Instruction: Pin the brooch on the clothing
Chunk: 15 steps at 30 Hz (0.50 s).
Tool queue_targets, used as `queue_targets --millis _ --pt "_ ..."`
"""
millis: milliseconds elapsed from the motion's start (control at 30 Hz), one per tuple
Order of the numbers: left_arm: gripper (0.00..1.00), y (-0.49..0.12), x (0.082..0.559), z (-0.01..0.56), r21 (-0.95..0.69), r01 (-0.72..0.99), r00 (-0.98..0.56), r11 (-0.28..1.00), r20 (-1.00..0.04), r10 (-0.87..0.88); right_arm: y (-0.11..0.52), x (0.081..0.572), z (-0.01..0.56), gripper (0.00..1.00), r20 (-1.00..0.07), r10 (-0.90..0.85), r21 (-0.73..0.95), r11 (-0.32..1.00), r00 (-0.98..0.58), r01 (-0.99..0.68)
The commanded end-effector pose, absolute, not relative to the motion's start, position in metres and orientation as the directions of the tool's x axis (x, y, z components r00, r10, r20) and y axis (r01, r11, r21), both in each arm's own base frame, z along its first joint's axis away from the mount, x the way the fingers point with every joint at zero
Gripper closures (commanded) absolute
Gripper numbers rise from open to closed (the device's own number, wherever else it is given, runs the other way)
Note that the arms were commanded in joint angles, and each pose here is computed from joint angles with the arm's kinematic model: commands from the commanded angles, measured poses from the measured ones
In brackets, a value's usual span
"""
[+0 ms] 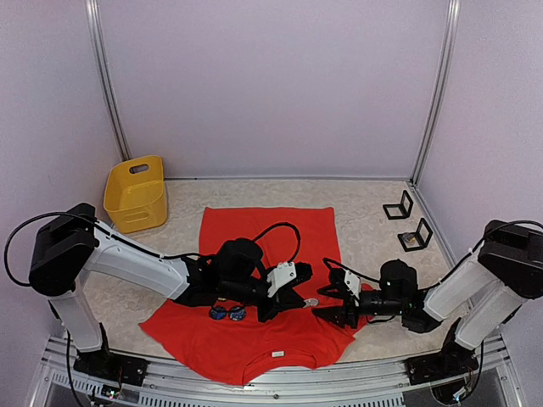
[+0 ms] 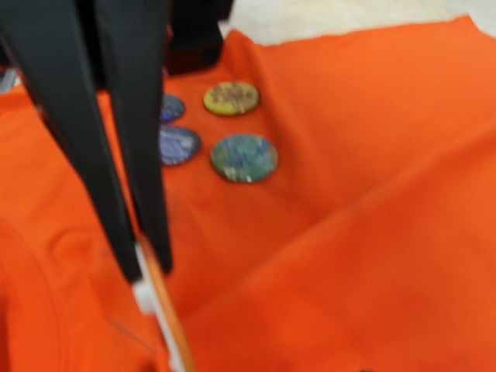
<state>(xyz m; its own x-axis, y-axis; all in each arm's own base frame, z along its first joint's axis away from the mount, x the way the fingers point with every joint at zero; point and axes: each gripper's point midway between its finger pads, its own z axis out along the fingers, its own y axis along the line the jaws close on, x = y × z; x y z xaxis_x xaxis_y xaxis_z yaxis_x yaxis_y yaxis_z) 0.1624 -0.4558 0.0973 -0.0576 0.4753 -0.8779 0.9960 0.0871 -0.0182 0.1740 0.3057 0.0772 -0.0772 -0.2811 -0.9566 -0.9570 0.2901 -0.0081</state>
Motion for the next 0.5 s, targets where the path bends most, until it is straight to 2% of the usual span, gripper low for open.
queue_targets --millis 0,467 --pt "1.00 -0.4567 0.1622 0.1118 0.000 0.996 -0.038 0.084 -0.894 0.447 0.3200 0.1711 0.0988 0.43 -0.976 -0.218 -0.032 0.228 -0.019 -0.973" --pt "1.00 -0.4588 0.1623 0.1146 0.005 0.997 -0.031 0.080 -0.898 0.439 0.3282 0.1723 0.0927 0.49 -0.974 -0.225 -0.040 0.200 -0.006 -0.979"
